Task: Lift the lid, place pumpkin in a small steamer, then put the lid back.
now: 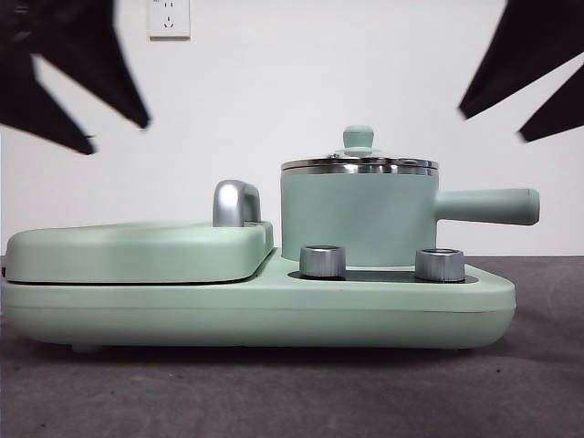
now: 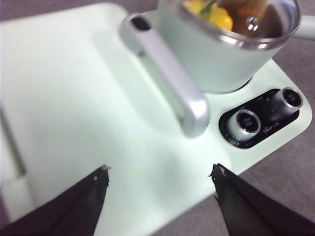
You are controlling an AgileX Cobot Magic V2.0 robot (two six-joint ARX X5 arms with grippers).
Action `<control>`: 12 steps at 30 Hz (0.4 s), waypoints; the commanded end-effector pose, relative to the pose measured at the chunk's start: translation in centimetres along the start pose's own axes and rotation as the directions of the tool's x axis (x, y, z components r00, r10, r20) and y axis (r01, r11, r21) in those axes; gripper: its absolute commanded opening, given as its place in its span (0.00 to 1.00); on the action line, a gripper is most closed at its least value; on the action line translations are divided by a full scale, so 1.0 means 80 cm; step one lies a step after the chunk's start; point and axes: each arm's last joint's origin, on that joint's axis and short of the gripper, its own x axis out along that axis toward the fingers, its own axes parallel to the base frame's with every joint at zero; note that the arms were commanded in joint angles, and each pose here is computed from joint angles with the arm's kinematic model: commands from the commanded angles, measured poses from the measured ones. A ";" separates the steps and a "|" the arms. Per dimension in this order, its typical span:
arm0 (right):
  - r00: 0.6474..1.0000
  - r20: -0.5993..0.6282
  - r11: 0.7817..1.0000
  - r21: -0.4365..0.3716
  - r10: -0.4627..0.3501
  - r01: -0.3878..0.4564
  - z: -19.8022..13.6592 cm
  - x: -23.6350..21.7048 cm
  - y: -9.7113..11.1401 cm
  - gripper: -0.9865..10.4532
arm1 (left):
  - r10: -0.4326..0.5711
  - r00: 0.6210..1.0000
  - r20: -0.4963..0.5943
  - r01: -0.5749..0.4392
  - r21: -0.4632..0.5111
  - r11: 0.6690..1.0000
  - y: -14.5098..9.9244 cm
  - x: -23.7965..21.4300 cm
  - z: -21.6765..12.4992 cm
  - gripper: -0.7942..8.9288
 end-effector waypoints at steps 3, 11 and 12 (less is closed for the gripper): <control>0.999 -0.031 0.999 -0.029 0.039 -0.040 0.013 0.020 0.008 0.43 | 0.003 0.997 0.077 0.005 -0.103 0.995 0.003 -0.027 -0.021 0.43; 0.997 0.018 0.996 -0.058 0.069 -0.068 0.025 0.029 0.015 0.42 | 0.039 0.996 0.076 -0.031 -0.105 0.994 0.005 -0.047 -0.031 0.43; 0.997 0.033 0.996 -0.057 0.067 -0.065 0.027 0.027 0.015 0.35 | 0.038 0.996 0.078 -0.030 -0.105 0.994 0.004 -0.047 -0.031 0.35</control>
